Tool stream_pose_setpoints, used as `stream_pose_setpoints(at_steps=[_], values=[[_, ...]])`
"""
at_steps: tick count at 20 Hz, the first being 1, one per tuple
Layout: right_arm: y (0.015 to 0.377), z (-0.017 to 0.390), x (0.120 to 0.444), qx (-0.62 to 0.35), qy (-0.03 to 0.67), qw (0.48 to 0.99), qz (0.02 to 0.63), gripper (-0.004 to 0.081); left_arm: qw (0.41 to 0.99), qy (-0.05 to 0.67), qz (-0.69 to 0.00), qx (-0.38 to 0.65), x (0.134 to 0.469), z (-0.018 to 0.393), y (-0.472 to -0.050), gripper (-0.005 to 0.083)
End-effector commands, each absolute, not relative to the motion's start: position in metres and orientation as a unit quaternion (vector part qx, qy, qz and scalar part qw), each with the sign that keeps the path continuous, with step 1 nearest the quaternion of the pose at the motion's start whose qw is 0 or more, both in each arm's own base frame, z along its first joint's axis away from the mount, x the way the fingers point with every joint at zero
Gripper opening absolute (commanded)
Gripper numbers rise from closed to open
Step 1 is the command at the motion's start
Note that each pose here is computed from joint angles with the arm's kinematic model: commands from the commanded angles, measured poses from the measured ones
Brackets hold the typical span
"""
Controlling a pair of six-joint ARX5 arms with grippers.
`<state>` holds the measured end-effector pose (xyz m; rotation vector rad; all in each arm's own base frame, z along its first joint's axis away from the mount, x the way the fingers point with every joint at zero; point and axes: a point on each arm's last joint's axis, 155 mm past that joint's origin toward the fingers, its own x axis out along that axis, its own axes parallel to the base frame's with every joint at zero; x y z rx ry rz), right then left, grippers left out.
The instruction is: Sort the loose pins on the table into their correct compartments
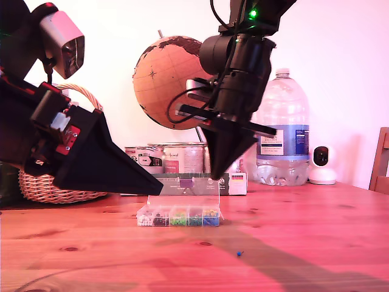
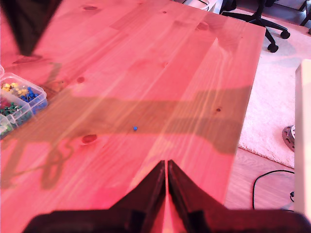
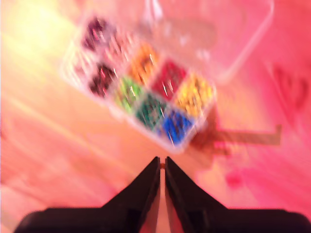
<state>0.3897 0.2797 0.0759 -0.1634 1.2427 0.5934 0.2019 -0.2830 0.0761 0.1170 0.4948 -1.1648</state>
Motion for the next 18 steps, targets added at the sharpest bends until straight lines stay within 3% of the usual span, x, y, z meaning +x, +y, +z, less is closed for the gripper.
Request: stream_pose_setpoints(at_steps=[1,18], values=[[0.292,0.074,0.393,-0.069,0.562,0.772,0.288,-0.0013,0.804,0.231,-0.544,0.053,0.202,0.076,-0.283,-0.0021],[0.329,0.046,0.420,-0.041,0.523,0.789,0.320,-0.0013,0.805,0.231,-0.544,0.053,0.202,0.076,-0.283,-0.0021]])
